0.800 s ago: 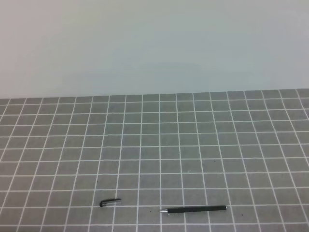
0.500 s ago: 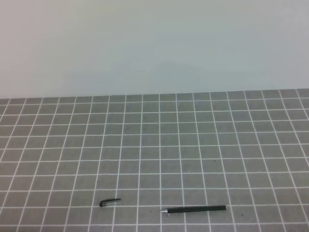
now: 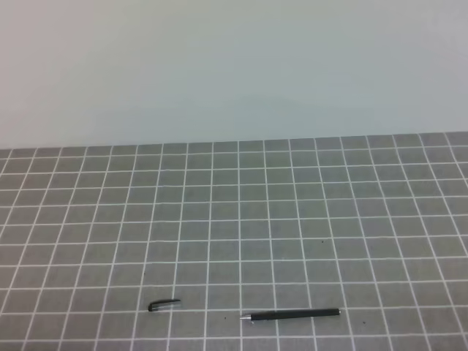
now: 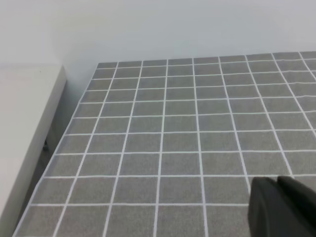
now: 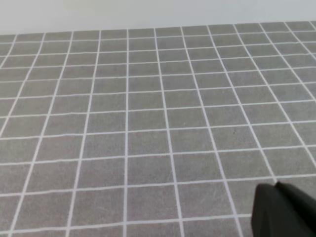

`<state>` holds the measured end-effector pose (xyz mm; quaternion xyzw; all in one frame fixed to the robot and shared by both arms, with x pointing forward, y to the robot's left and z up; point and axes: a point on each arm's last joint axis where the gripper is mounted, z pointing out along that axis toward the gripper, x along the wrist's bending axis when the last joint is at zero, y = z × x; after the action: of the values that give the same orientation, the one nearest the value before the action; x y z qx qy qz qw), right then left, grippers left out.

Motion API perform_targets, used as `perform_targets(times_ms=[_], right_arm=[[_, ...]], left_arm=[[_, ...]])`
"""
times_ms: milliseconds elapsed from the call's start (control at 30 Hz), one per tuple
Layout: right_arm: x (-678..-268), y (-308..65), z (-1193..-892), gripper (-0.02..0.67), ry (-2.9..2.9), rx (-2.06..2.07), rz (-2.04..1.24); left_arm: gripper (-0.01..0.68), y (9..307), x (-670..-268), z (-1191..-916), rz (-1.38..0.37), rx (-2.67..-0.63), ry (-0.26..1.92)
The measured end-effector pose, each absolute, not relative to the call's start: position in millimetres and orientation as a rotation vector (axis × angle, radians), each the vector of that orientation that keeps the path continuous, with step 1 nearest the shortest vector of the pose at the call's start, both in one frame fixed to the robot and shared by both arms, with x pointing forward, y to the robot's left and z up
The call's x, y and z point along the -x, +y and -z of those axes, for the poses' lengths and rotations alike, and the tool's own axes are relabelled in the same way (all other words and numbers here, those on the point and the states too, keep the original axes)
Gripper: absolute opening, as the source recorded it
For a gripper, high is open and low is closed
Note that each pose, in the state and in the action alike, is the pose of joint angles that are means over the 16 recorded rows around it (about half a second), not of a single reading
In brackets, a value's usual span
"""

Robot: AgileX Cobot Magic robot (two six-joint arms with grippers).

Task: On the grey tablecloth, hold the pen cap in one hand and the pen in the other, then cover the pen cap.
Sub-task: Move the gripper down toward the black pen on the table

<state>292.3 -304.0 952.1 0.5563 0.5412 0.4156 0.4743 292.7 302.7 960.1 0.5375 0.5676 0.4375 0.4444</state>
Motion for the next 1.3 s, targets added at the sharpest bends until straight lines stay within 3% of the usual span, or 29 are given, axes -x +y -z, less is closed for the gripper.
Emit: perform_targets(times_ms=[900,1300], right_arm=[[-292,-304,-953,0.003,1.326,-1.358,-1.01],[-294,-303,-965,0.003,1.247,-1.255,-1.078]], left_arm=[[-0.003,303,-293,-962,-1.093,-1.312,1.39],[-0.003,302,-294,-994,-1.253,-1.069,1.126]])
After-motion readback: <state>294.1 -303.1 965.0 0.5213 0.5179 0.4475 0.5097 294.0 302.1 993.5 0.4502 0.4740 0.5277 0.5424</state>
